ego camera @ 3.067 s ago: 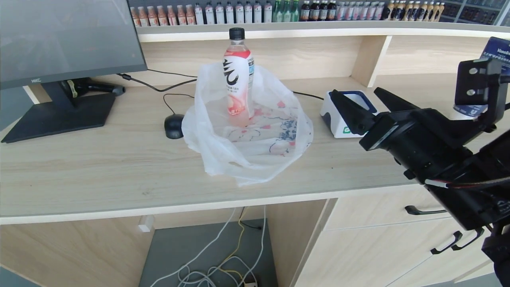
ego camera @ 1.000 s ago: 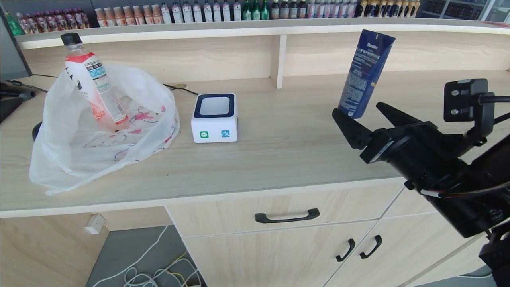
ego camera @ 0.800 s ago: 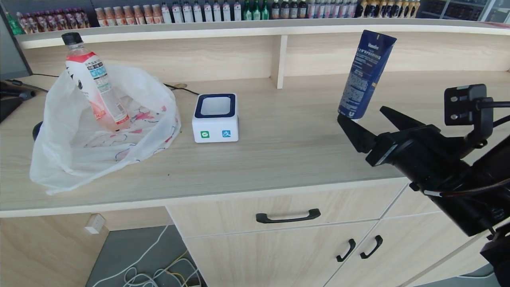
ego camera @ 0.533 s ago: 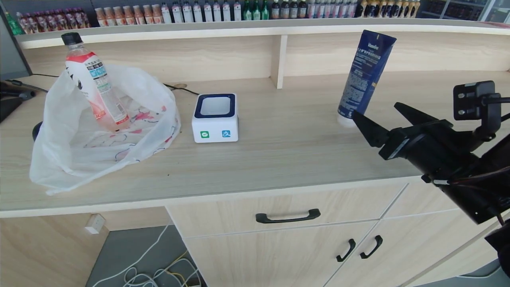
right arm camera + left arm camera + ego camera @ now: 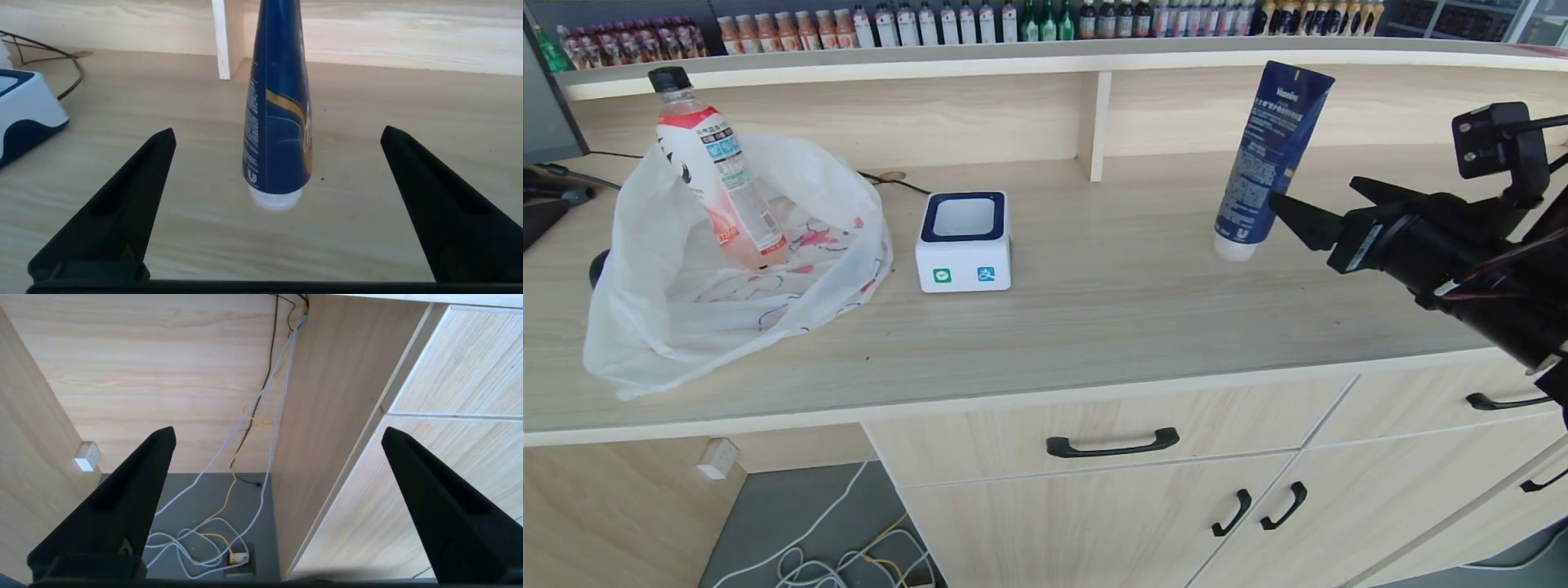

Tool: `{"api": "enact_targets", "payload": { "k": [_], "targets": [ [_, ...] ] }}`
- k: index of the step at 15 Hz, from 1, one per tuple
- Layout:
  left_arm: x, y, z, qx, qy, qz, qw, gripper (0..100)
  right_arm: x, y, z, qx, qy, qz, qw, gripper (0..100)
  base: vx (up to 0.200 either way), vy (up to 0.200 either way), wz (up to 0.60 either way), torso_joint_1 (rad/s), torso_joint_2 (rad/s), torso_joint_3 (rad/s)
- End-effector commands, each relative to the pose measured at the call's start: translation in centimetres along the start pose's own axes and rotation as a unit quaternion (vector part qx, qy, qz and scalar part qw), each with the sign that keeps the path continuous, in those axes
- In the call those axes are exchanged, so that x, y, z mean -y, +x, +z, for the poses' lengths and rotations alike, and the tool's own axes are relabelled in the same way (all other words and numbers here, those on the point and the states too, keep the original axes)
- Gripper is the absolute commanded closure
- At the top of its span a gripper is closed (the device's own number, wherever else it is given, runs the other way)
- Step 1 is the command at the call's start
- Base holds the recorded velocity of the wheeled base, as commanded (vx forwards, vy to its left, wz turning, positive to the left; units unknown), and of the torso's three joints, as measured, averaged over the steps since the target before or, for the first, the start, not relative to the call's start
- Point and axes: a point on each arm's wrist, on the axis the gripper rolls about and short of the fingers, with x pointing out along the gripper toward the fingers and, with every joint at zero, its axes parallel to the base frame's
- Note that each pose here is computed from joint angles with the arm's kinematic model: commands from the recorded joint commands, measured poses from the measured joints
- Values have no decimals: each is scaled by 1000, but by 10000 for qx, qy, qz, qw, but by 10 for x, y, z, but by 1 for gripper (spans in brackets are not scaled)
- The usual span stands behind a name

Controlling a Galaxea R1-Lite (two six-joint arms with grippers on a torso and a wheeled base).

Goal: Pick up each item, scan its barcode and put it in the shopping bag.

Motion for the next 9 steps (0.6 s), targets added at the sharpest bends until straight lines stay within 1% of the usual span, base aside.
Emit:
{"api": "enact_targets", "payload": {
  "k": [1,5,9],
  "targets": [
    [0,0,0,0,-3,1,10000,0,11,6,6,36,-47,-58,10000,0,0,0,0,0,0,0],
    [0,0,0,0,-3,1,10000,0,14,33,14,268,-82,14,9996,0,0,0,0,0,0,0],
    [0,0,0,-8,-3,1,10000,0,12,45,11,276,-111,142,9995,0,0,0,0,0,0,0]
  ]
}}
